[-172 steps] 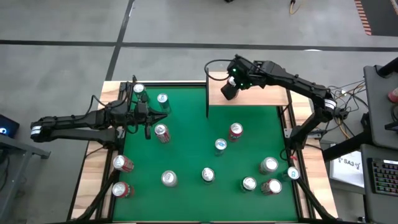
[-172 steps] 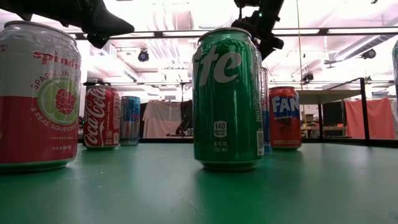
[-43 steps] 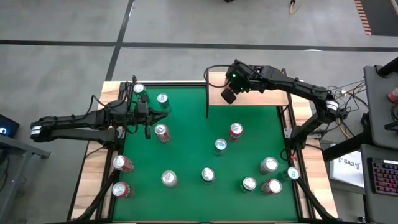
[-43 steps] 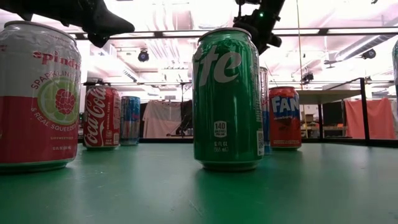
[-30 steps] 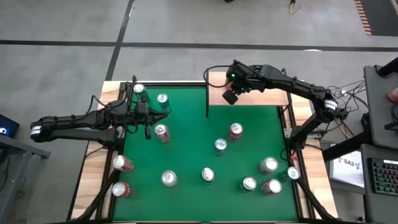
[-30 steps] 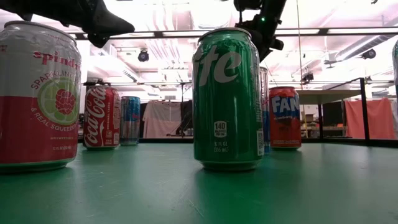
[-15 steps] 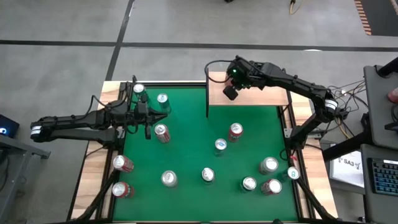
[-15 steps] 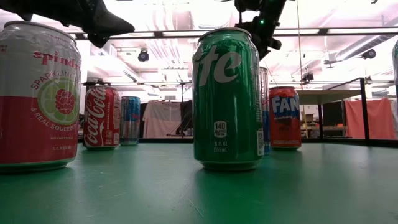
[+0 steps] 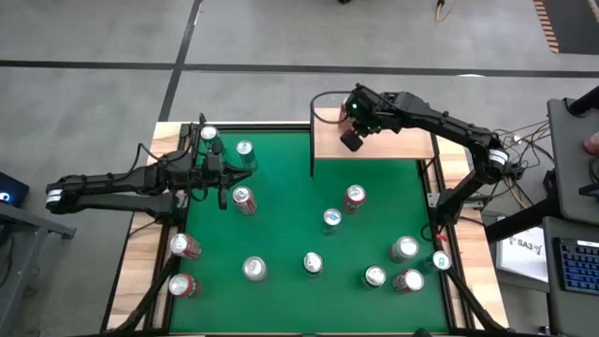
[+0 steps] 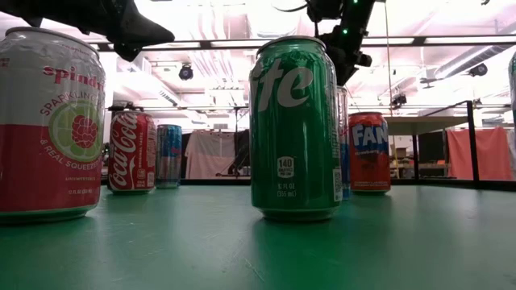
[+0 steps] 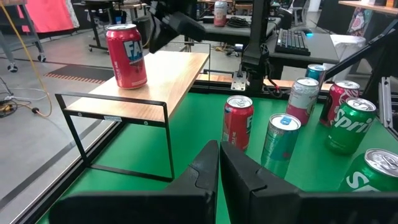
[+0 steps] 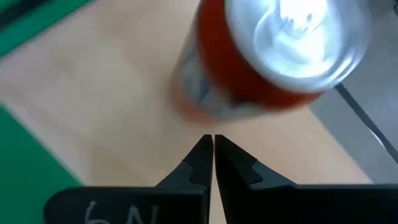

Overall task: Place canned beverage on shelf
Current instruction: Put the top left red soda can on the shelf

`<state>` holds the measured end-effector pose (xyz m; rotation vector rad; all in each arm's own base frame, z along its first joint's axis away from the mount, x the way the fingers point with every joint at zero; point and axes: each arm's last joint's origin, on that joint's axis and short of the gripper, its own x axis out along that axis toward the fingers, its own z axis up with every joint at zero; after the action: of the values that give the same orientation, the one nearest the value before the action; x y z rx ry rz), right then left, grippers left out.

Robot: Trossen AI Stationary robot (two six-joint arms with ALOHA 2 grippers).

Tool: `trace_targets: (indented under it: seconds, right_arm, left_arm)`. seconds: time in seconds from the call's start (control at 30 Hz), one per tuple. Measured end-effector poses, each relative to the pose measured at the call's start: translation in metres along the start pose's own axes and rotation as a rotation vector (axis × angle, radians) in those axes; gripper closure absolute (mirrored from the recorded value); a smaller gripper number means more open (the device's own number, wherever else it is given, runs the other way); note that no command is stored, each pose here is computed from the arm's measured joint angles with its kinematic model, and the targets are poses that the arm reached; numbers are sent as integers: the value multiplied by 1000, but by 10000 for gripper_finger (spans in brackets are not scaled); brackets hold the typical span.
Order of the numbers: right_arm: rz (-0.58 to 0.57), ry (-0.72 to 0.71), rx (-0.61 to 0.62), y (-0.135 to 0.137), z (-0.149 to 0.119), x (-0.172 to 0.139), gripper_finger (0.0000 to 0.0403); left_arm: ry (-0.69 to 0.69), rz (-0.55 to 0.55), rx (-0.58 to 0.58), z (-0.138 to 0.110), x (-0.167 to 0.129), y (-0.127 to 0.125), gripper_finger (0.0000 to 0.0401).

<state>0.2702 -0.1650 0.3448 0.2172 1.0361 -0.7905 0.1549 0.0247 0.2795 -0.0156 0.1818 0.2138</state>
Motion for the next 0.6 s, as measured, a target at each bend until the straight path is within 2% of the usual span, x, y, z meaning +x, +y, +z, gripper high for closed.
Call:
trace_targets:
  seconds: [0.6]
  right_arm:
    - [0, -58, 8, -3, 7, 2, 394]
  left_arm:
    - [0, 0, 0, 0, 0, 0, 401]
